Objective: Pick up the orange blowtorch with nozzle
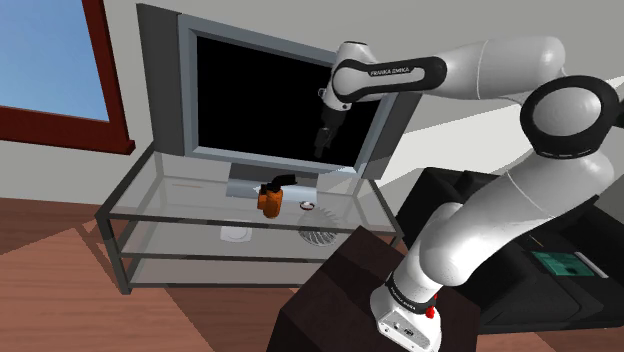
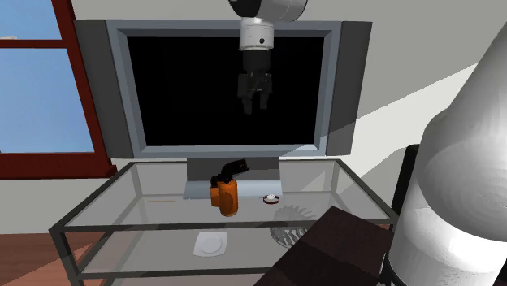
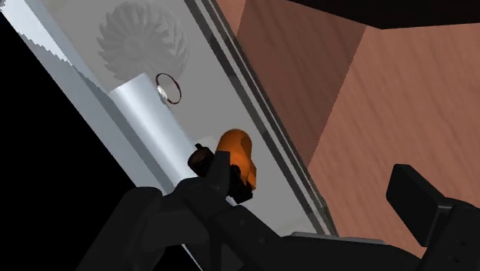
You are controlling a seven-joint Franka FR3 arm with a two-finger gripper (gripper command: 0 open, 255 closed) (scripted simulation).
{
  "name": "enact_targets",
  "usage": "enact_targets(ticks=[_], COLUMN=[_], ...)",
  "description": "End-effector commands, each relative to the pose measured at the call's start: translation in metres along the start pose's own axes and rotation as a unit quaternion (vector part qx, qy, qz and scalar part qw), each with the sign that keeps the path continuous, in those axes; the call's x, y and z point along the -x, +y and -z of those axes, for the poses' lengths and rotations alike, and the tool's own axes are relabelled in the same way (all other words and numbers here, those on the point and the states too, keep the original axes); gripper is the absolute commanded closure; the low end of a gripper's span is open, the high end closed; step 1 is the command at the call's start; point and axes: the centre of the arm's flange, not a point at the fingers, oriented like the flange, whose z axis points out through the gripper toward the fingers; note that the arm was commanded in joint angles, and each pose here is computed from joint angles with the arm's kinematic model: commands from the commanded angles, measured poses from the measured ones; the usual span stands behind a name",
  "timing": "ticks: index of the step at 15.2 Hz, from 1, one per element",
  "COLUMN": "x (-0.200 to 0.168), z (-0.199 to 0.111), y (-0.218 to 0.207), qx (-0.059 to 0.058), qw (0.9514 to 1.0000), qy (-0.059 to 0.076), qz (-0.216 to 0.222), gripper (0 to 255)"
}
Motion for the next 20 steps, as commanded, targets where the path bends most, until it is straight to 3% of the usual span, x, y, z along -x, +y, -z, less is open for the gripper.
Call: enact_targets(ticks=[1,5,10,15,20], x=[-0.015,-0.048,-0.091,-0.134,-0.176], z=[-0.020,-0.060,-0.111,-0.163,-0.216], y=[0.010,0.028,0.045,0.057,0.064], qx=[-0.001,-0.003,-0.006,-0.009,-0.013], qw=[0.9997,0.9972,0.9908,0.9808,0.9670], qy=[-0.005,-0.015,-0.028,-0.041,-0.054], qz=[0.025,0.073,0.132,0.191,0.249], gripper=[0,0,0,0,0])
